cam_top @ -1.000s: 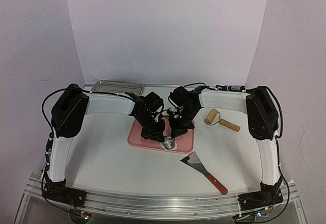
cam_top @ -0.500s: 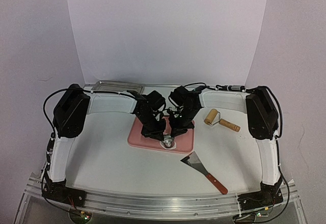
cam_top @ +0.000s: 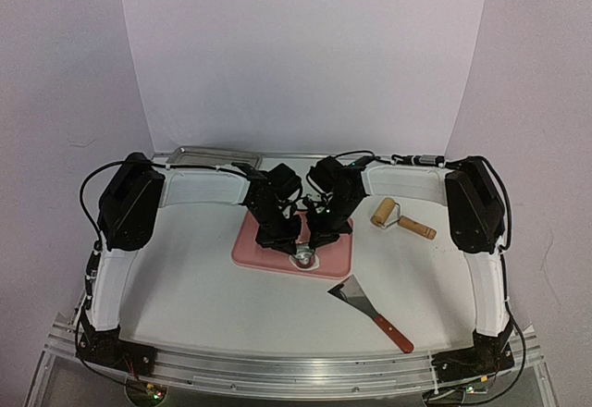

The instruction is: Roll out the dumpling wrappers from the dough

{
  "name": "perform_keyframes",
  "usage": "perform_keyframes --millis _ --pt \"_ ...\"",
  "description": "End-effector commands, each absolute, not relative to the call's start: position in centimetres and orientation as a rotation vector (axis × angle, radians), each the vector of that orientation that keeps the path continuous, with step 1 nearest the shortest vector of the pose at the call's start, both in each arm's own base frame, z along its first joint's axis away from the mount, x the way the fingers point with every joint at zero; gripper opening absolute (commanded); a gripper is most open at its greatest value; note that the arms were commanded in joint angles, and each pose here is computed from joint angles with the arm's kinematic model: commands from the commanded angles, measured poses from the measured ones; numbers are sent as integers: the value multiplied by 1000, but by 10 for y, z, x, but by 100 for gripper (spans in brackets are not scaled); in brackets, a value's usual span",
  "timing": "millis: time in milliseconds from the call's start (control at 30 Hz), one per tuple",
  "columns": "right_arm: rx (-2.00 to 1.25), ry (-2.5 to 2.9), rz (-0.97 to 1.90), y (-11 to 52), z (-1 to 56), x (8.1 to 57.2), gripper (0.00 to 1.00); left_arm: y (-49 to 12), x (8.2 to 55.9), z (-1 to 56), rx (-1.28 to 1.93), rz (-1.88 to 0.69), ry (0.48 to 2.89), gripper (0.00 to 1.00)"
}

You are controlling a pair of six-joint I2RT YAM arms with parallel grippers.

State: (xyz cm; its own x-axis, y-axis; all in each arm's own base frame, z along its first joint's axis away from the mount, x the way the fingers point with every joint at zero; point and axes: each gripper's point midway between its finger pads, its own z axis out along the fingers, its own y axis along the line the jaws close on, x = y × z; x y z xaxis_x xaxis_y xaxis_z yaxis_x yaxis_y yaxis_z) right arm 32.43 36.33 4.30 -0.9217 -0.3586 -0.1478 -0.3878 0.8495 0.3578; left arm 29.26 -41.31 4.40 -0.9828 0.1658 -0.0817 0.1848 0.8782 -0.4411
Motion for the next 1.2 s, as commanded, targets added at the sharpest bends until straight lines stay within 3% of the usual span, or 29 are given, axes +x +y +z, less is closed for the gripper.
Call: perform_keyframes --millis 0,1167 --pt "-592 3030 538 356 16 314 0 -449 310 94 414 -879 2802 1" --pt "-606 3098 425 337 -26 307 0 -441 295 40 479 -809 2843 0"
